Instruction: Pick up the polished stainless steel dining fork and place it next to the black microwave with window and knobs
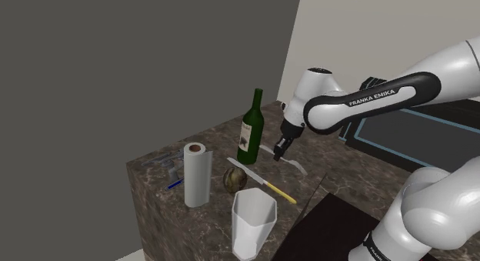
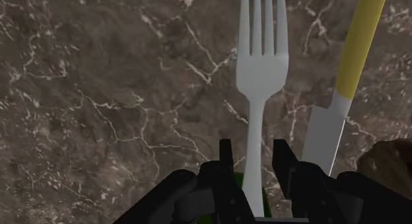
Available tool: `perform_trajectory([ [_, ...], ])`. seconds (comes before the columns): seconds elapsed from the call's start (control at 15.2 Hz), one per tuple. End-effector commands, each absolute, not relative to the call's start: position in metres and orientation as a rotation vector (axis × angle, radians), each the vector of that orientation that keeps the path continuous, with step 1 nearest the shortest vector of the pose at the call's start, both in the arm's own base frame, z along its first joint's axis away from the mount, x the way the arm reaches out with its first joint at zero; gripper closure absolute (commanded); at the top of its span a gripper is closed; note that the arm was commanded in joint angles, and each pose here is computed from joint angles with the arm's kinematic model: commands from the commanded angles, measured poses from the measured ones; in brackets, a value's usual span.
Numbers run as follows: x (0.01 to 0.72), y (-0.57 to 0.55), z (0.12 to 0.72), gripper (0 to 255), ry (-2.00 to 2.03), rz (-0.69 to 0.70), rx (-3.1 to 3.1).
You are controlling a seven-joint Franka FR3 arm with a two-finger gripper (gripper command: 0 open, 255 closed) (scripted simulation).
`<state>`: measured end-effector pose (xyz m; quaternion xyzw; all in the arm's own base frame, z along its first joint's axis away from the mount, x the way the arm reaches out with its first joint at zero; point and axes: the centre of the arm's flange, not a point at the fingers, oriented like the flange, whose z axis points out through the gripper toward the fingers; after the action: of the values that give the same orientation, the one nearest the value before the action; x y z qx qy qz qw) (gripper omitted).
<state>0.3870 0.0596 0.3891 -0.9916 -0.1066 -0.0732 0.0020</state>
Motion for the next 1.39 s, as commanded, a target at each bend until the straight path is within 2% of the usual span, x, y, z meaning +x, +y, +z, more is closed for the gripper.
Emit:
perform_trajectory([
  [0.0, 0.387, 0.059, 0.399, 255, -0.334, -0.229, -3.111],
  [1.32, 0.387, 0.059, 0.505, 255, -0.334, -0.229, -3.111],
])
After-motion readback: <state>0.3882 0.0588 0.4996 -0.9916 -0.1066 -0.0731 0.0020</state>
